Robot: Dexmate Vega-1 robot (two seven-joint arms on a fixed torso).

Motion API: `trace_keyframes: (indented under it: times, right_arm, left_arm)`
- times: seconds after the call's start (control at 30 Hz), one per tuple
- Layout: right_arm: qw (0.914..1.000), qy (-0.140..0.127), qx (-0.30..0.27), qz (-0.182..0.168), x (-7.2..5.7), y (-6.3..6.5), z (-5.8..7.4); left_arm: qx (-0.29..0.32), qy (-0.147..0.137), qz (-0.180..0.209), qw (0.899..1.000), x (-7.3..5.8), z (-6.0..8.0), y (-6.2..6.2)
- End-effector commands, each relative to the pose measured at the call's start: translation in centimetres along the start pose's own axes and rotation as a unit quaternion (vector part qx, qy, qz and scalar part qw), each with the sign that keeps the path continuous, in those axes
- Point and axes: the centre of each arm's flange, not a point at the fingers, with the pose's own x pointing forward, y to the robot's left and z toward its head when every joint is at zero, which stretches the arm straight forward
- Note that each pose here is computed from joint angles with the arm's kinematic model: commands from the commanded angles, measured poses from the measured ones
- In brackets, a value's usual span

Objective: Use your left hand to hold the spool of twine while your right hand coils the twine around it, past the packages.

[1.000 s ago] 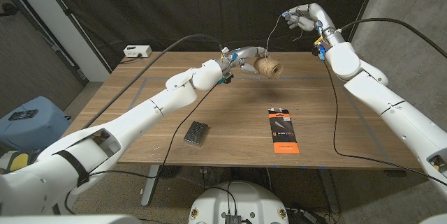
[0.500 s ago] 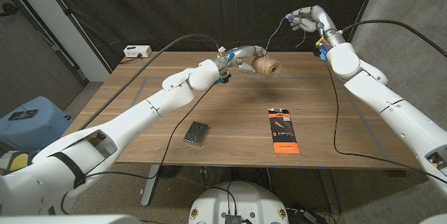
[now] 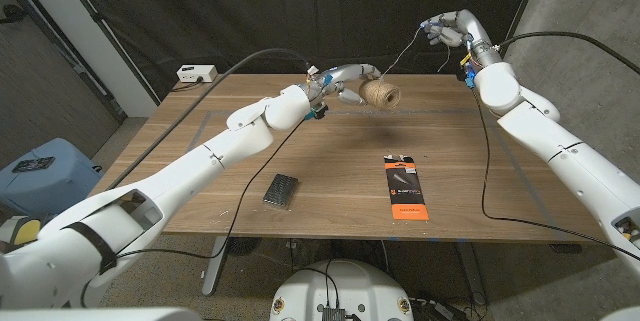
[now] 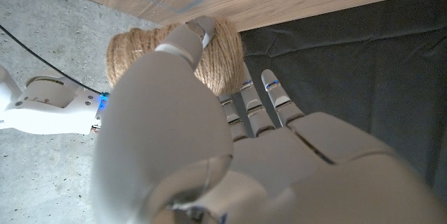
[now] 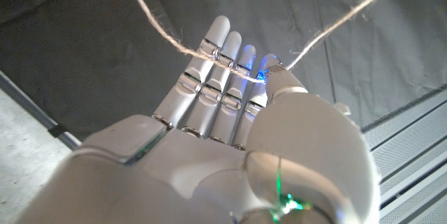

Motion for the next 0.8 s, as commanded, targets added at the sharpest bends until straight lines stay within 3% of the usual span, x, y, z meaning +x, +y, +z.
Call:
trace_keyframes:
  times: [0.03,0.27,0.8]
  right_arm:
    - [0.9994,0.031,-0.002,-0.017,-0.7,-0.7,-2.2]
    - [0.9990,0.042,0.004,-0.015,-1.0,-0.2,-2.7]
    - [0.9966,0.079,0.024,0.011,-1.0,2.1,-4.2]
  left_arm:
    - [-0.007,-0.008,0.011,1.000,-0.2,0.0,0.5]
    - [-0.022,-0.010,0.018,1.000,-0.2,0.1,0.9]
    - [-0.055,-0.028,0.045,0.997,0.0,0.6,1.9]
